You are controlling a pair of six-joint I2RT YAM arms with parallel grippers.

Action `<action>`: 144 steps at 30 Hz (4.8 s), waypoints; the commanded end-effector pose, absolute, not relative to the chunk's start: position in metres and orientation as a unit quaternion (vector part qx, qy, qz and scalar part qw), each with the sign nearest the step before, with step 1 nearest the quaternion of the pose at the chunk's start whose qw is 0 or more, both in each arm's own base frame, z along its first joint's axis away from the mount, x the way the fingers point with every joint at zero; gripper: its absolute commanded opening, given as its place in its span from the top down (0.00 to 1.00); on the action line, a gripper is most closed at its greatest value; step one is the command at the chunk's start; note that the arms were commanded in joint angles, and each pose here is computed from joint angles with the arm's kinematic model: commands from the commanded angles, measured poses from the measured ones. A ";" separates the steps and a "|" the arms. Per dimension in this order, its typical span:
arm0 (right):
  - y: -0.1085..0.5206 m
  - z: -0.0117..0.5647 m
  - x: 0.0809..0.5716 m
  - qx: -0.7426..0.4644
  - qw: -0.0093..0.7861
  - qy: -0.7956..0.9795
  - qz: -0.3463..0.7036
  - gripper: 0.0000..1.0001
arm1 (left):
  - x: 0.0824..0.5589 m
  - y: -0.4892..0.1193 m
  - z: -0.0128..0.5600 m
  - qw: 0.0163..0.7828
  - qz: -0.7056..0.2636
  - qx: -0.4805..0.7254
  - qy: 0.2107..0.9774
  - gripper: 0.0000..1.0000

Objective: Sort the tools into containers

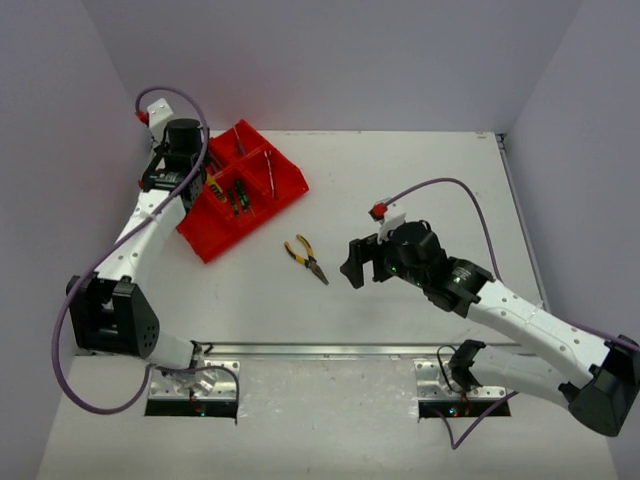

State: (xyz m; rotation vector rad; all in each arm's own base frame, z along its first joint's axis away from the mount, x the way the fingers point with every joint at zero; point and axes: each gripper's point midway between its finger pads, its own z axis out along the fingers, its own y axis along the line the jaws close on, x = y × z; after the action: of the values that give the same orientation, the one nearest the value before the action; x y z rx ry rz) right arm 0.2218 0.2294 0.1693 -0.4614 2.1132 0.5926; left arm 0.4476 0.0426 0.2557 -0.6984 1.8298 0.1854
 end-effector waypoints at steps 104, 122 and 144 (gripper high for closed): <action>0.347 0.124 0.337 -0.193 0.340 0.895 0.217 1.00 | 0.246 -0.161 0.221 0.477 -0.525 -0.048 0.704 0.00; 0.363 0.195 0.290 -0.207 0.352 0.839 0.360 1.00 | 0.269 -0.215 0.205 0.449 -0.533 -0.018 0.716 0.33; 0.255 0.188 0.300 -0.104 0.406 0.870 0.259 0.01 | 0.353 -0.098 0.225 0.532 -0.104 -0.119 0.832 1.00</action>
State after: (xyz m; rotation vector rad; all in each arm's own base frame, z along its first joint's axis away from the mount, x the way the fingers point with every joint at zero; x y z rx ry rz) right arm 0.3010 0.3004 0.1706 -0.3808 2.2526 0.7095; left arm 0.3299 -0.1681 0.2084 -0.1926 1.9890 -0.7072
